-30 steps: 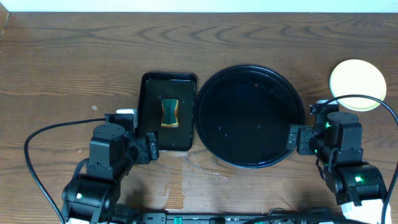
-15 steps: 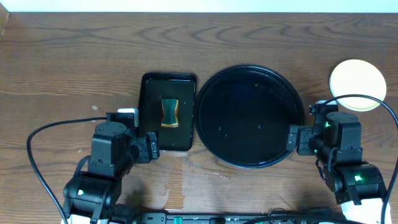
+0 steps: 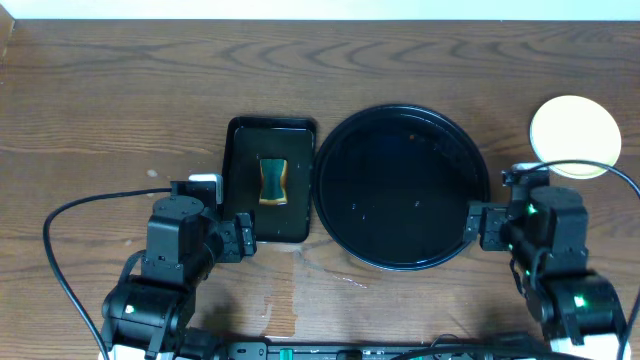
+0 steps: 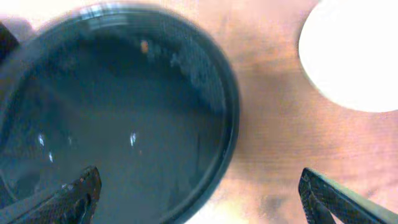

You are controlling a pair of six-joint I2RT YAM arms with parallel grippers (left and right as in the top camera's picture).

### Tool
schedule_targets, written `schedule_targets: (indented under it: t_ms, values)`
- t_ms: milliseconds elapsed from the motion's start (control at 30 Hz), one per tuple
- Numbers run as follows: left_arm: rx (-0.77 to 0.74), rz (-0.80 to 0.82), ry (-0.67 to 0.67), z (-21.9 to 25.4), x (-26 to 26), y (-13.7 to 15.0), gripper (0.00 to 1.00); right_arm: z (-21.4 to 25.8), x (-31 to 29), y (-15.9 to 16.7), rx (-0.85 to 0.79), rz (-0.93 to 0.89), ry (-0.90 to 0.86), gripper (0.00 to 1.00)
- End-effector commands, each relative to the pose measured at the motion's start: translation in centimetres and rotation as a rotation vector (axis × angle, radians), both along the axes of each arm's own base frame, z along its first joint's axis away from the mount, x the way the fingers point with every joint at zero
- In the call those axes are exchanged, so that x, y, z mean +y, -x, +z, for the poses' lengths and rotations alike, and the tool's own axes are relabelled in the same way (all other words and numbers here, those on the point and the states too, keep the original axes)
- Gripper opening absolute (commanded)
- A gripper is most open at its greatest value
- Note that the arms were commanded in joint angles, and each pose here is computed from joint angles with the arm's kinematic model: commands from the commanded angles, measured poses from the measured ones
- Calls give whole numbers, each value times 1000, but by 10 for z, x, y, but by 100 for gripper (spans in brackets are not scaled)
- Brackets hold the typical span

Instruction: Clean dirty plates on tray and stack at the side

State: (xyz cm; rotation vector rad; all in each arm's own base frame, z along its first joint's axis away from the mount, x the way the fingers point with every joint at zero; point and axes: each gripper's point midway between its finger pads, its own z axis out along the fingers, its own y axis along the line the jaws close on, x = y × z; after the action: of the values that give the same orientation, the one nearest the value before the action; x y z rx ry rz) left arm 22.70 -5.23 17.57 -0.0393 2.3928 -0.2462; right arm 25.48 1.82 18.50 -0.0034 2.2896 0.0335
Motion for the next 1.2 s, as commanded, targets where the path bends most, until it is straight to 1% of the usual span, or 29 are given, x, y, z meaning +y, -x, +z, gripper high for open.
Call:
schedule_targets:
  t_ms: [0,133,233,400,500,600,733,833,1033,1167]
  values:
    - [4,8,-12,-3,3,0,86,23,0,0,-137,35,39,99]
    - [4,8,-12,-3,3,0,86,49,1,-3,-358,36,17,99]
    - [4,8,-12,-3,3,0,86,68,4,-1,-554,51,-15,99]
    - [4,8,-12,-3,3,0,86,80,4,8,-803,64,-38,99]
    - [4,8,-12,-3,3,0,86,82,2,14,-907,73,-38,99]
    - [4,8,-12,-3,3,0,86,79,-1,18,-966,69,-31,99]
    - [4,8,-12,-3,3,0,86,62,-6,19,-975,47,-20,99]
    - [4,8,-12,-3,3,0,86,40,-7,14,-922,44,-17,99]
    - [4,8,-12,-3,3,0,87,-30,-8,9,-639,40,-16,99]
    - [4,8,-12,-3,3,0,87,-27,-8,9,-650,44,4,99]
